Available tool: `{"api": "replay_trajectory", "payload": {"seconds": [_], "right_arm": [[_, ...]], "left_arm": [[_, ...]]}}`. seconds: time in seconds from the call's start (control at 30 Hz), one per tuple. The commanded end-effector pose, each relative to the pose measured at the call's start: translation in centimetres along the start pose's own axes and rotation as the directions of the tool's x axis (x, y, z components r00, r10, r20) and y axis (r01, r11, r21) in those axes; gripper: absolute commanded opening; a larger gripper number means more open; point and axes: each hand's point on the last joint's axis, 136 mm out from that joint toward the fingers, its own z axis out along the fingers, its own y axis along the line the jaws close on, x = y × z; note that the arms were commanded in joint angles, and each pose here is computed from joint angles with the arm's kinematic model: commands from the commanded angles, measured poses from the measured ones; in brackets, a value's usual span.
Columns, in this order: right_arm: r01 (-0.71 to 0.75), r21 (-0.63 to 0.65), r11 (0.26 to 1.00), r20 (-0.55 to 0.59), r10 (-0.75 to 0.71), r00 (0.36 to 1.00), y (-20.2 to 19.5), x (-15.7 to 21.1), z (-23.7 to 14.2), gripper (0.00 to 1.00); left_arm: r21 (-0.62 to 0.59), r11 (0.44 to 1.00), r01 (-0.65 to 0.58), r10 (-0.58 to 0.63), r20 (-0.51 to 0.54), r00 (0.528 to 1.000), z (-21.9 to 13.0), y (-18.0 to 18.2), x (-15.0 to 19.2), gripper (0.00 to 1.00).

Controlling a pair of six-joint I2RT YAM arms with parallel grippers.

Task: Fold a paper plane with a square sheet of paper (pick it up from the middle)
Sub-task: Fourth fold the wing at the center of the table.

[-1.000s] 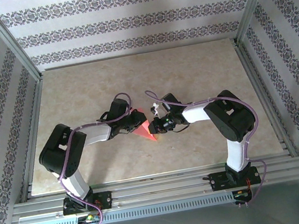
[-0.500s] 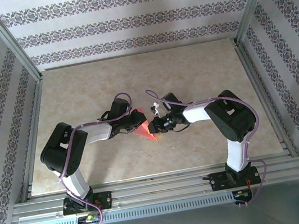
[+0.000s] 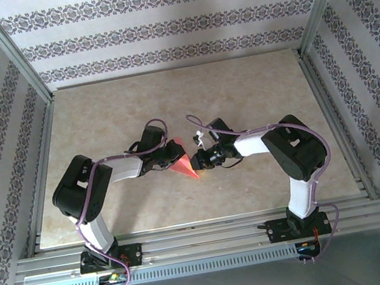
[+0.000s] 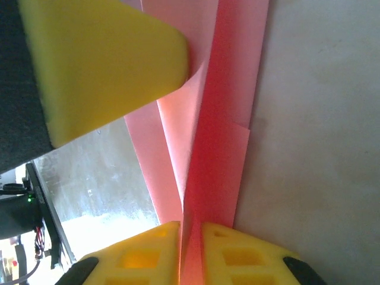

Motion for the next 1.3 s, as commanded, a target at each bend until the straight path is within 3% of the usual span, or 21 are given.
{"api": "replay_trajectory", "payload": {"seconds": [0.0,0.53,0.83,1.27], "right_arm": [[0.012,0.010,1.000,-0.003,-0.012,1.000,-0.4,0.4,-0.4,0.15],[-0.034,0.030,0.999,-0.029,0.035,0.999,-1.6,1.2,0.1,0.09],[-0.045,0.031,0.999,-0.036,0.046,0.998,-1.9,1.4,0.3,0.16],[-0.061,0.043,0.997,-0.050,0.063,0.997,-2.5,1.8,0.6,0.09]], "left_arm": [[-0.028,1.000,0.011,-0.012,-0.002,1.000,0.3,0.7,-0.3,0.13],[-0.001,1.000,-0.012,0.012,-0.012,1.000,0.4,0.0,-0.5,0.14],[0.017,1.000,-0.022,0.022,-0.028,0.999,0.8,-0.3,-0.3,0.16],[0.003,1.000,-0.029,0.029,-0.031,0.999,0.8,-0.1,-0.4,0.16]]}}
